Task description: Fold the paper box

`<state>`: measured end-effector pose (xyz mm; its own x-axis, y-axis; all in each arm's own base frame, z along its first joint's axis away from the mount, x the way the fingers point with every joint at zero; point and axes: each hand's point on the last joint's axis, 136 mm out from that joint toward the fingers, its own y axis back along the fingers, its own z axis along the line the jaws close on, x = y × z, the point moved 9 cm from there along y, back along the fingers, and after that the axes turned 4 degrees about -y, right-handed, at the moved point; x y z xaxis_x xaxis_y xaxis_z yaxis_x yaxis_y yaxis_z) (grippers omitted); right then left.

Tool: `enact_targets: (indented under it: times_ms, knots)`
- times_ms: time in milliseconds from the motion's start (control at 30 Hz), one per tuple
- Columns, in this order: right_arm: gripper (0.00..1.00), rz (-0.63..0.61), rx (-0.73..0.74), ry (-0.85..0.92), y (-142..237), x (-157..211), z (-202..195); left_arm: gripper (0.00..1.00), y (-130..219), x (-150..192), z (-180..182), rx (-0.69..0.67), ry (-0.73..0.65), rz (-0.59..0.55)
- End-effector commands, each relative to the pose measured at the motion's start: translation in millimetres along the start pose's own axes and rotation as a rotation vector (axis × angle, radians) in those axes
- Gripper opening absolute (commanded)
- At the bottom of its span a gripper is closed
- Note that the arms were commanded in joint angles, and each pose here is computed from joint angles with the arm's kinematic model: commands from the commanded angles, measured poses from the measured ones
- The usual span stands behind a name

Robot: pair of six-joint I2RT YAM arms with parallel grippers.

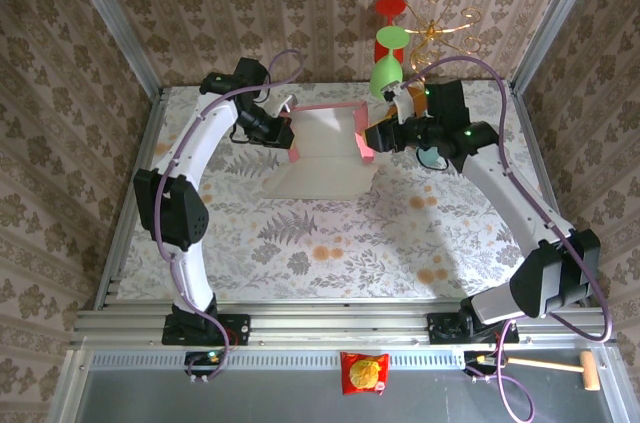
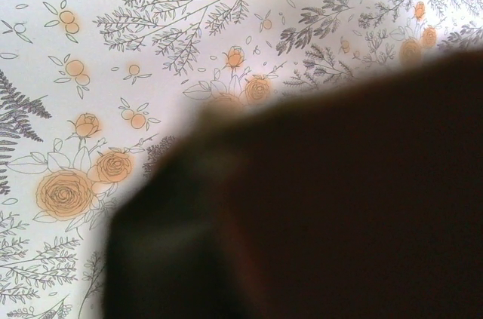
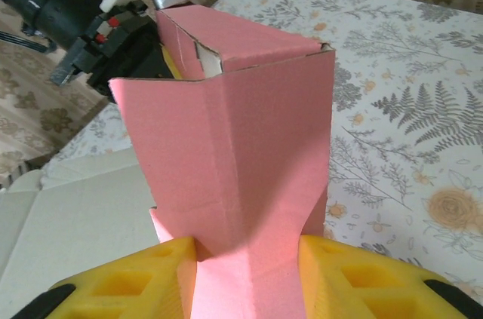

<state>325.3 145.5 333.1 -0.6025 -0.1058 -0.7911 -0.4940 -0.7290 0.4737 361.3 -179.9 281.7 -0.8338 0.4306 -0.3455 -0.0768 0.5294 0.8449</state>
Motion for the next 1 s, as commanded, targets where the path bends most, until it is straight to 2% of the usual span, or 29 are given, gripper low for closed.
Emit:
enact_targets:
  times_ms: [0, 200, 567, 967]
  knots:
    - [0.41, 0.013, 0.084, 0.044, -5.0, -5.1, 0.2, 0.0, 8.1, -2.3, -12.6, 0.022, -0.034, -0.007]
    - [0.39, 0.032, 0.171, 0.082, -15.3, -4.9, 5.7, 0.0, 8.4, -3.0, -14.4, 0.015, -0.036, -0.009]
    - [0.26, 0.05, 0.397, 0.114, -31.9, -0.9, 11.3, 0.0, 7.1, -2.6, -17.4, 0.014, -0.04, -0.004]
    - [0.0, 0.047, 0.617, 0.097, -49.8, -0.7, 22.7, 0.0, 6.8, -3.4, -20.8, -0.003, -0.027, -0.003]
